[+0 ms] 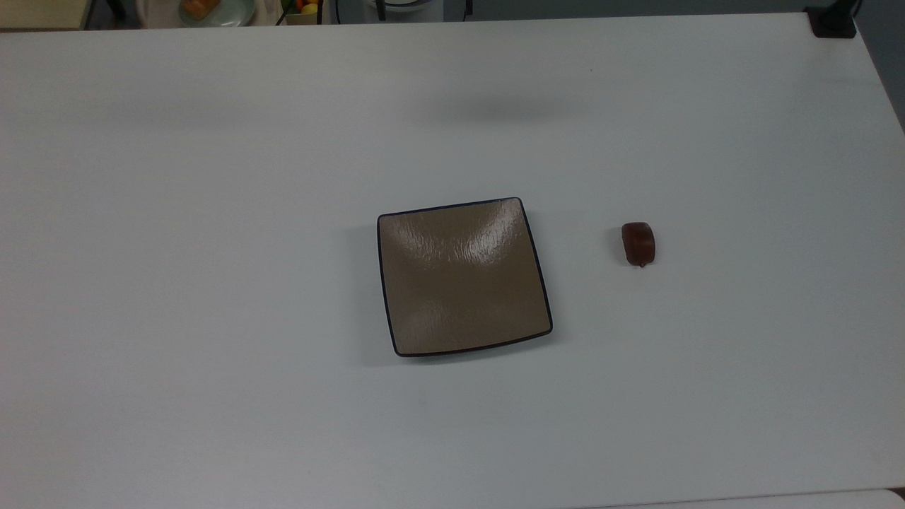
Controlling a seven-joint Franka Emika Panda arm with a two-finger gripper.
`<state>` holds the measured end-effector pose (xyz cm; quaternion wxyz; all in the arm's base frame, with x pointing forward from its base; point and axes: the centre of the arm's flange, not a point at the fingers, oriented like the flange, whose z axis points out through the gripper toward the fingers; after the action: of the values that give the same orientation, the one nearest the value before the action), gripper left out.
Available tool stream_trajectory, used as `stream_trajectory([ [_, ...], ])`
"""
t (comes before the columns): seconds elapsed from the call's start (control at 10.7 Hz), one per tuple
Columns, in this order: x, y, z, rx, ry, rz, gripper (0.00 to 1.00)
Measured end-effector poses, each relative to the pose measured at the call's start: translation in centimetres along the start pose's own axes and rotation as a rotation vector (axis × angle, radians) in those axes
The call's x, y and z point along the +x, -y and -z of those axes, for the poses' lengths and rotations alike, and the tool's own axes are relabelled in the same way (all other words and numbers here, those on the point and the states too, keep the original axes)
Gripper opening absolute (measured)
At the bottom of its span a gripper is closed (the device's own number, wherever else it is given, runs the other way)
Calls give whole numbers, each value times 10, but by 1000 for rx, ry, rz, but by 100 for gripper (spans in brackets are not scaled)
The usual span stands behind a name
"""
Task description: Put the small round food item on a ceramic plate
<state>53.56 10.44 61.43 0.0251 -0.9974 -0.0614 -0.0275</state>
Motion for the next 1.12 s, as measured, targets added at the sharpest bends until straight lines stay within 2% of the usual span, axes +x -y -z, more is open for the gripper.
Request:
stream_trajectory([
  [0.37, 4, 7, -11, -1, 20, 14, 100],
  [0.74, 6, 44, -14, 2, 19, 61, 100],
  [1.12, 13, 104, -19, 7, 16, -7, 100],
])
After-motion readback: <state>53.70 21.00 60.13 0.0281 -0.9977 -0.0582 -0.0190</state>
